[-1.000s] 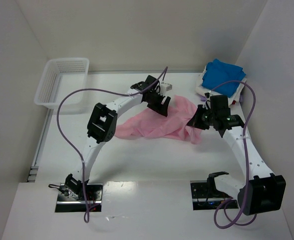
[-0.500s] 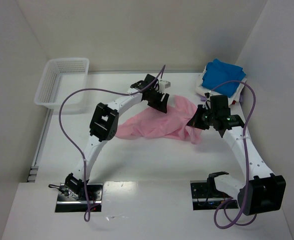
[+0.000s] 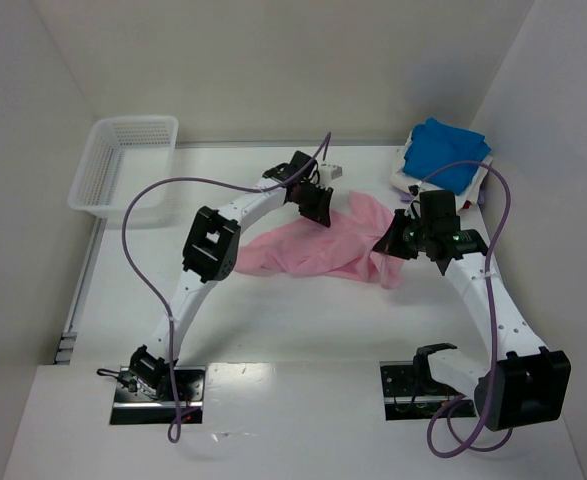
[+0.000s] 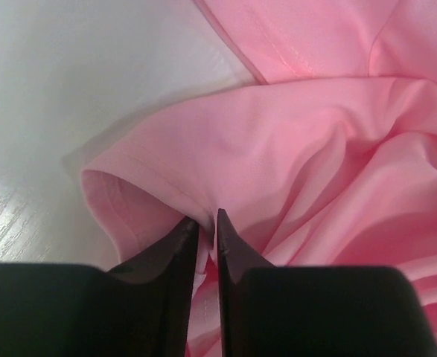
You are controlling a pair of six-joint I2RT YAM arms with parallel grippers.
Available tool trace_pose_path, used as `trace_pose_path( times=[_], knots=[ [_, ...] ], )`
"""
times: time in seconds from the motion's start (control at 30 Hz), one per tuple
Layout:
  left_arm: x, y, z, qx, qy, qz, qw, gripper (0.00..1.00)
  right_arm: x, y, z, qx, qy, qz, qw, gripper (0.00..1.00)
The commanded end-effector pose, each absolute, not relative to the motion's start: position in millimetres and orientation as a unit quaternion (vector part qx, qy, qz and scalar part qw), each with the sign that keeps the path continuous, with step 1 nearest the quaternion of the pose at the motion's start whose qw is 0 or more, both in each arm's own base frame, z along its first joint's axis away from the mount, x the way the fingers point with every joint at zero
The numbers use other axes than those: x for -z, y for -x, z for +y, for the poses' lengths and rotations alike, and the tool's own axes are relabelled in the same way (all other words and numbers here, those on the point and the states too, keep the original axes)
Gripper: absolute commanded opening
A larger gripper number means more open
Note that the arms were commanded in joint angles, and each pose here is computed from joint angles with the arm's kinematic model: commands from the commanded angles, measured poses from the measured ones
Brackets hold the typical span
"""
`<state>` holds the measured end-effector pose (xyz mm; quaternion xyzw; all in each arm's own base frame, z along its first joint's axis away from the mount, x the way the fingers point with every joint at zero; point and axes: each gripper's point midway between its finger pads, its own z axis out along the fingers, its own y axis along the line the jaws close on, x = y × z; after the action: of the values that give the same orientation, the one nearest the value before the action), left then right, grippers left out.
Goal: Fold and stack the t-shirts
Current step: Flatten out the tshirt
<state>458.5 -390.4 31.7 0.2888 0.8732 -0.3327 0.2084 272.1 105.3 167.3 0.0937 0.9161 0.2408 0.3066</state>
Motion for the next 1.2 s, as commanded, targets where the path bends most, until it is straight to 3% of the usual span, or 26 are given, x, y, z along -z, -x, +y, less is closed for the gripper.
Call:
trace_pose_path(
  times=[0.0,0.1,0.2,0.43,0.6,0.9,1.17],
  knots=[
    [-54,-466,-397,0.337,-0.288,0.866,0.231,0.15,-174,-274,105,-0.245,-0.088,0.912,0.318,0.00],
    [-84,-475,-394,0.324,-0.285,0.862,0.265,0.11,-174,-274,105,-0.245,-0.088,0.912,0.318,0.00],
    [-123,-492,-376,0.304,-0.270,0.859,0.310,0.00,-176,-276,105,-0.245,-0.088,0.911,0.319,0.00],
    [-246,-519,-311,0.289,-0.221,0.831,0.421,0.00,-198,-303,103,-0.239,-0.086,0.899,0.356,0.00],
    [-323,-522,-257,0.254,-0.191,0.815,0.484,0.00,-245,-351,95,-0.233,-0.087,0.869,0.428,0.00],
    [-368,-512,-157,0.156,-0.109,0.833,0.519,0.00,-336,-427,87,-0.228,-0.058,0.813,0.532,0.00],
    [-372,-473,-97,0.114,-0.054,0.843,0.524,0.00,-373,-449,69,-0.212,-0.042,0.789,0.575,0.00]
  ],
)
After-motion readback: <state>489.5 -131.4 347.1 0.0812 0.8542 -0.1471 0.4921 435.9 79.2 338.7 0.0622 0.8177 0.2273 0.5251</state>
